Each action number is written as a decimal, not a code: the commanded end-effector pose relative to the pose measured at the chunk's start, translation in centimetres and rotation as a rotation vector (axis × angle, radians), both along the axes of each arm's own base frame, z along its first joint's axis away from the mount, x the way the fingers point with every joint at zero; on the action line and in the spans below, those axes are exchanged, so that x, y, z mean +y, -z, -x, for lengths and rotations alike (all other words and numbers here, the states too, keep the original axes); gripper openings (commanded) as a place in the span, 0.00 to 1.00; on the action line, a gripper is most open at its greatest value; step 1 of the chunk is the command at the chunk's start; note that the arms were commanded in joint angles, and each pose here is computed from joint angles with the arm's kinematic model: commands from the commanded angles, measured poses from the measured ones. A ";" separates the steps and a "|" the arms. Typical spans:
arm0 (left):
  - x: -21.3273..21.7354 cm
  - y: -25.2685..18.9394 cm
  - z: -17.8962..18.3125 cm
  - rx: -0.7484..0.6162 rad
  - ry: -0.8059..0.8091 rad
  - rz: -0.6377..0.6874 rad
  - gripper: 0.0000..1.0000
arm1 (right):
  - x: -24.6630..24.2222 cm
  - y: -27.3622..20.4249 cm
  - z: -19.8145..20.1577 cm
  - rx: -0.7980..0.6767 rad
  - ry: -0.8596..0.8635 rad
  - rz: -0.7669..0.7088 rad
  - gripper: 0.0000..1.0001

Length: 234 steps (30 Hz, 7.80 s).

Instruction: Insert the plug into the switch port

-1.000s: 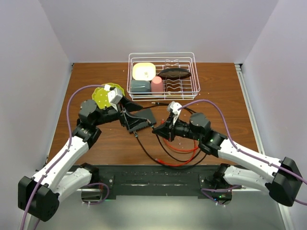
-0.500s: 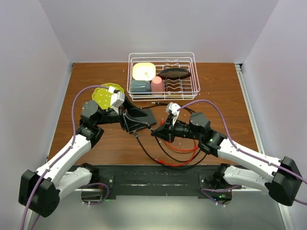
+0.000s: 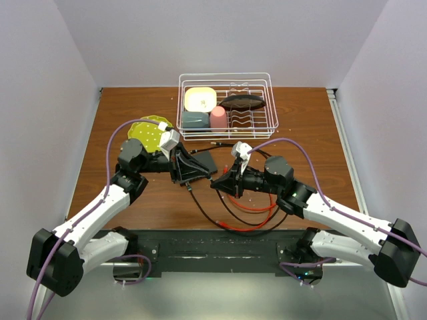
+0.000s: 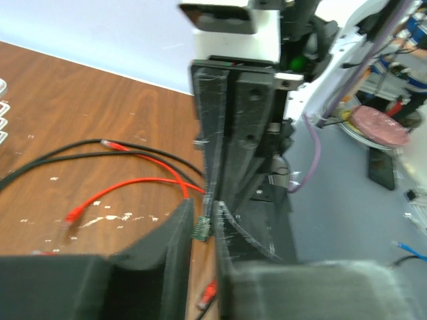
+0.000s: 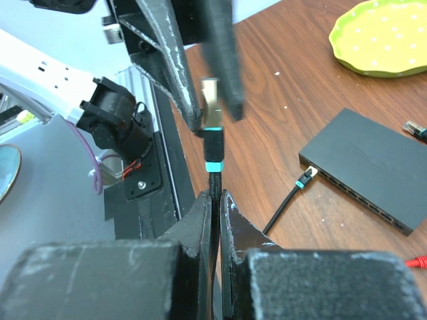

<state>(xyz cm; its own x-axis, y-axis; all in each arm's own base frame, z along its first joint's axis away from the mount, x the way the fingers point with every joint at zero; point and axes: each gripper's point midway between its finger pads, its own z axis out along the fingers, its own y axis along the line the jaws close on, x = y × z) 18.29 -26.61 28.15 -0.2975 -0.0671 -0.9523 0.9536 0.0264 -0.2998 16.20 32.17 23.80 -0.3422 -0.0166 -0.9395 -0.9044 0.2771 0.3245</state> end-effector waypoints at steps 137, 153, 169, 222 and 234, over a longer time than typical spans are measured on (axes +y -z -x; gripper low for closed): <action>1.9 -5.9 -7.5 0.298 -0.544 0.029 0.00 | 2.9 -5.0 -8.1 -0.294 0.490 0.181 0.22; 1.6 -5.2 -7.9 0.296 -0.536 0.007 0.00 | 2.0 -4.2 -9.1 -0.260 0.577 0.195 0.00; 8.8 -3.5 -11.5 0.196 -0.997 -0.118 1.00 | 1.3 1.8 -6.0 -0.079 0.492 0.194 0.00; 9.5 19.3 -22.6 0.239 -1.027 -0.549 0.91 | 3.7 16.0 -4.0 0.233 0.501 0.432 0.00; 5.9 21.9 -21.1 0.338 -0.801 -0.509 0.83 | 3.7 18.4 -3.3 0.278 0.482 0.489 0.00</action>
<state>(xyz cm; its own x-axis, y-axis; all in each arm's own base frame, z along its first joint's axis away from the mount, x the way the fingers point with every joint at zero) 39.09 -18.96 5.52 -0.6174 0.0375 -0.7858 0.3946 0.8789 -0.2680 19.53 34.77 4.27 -0.6322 -0.2359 -0.7380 -0.5551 0.8025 0.2190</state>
